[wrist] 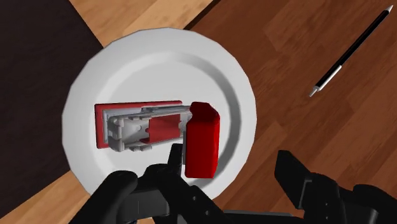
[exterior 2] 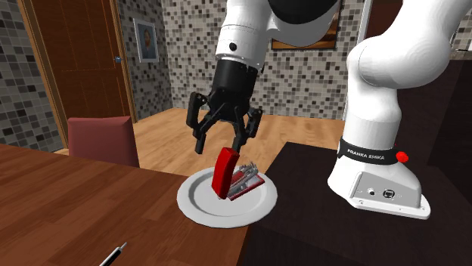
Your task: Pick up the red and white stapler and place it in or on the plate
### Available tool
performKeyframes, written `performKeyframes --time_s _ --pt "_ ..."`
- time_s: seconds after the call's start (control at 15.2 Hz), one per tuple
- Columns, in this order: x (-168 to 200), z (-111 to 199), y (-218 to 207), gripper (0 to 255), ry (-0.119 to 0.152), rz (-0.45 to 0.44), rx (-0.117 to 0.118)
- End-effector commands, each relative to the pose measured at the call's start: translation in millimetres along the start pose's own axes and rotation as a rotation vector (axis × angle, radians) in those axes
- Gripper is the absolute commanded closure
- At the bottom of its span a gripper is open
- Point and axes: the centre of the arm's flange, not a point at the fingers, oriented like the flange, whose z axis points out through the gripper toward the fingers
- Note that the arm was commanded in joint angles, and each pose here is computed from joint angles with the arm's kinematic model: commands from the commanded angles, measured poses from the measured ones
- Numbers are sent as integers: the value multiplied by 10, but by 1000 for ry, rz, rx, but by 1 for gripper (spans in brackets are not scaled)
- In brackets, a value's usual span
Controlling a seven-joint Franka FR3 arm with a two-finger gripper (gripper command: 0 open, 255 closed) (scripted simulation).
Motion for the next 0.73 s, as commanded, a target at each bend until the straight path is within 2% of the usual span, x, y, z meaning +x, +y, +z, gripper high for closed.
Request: performKeyframes --time_s 0.0,0.2,0.46,0.66 --pt "-2 3 4 0 -1 0 -1" --pt "5 6 5 0 -1 0 -1" --pt "6 -494 4 0 -1 0 -1" --pt "6 -494 4 0 -1 0 -1"
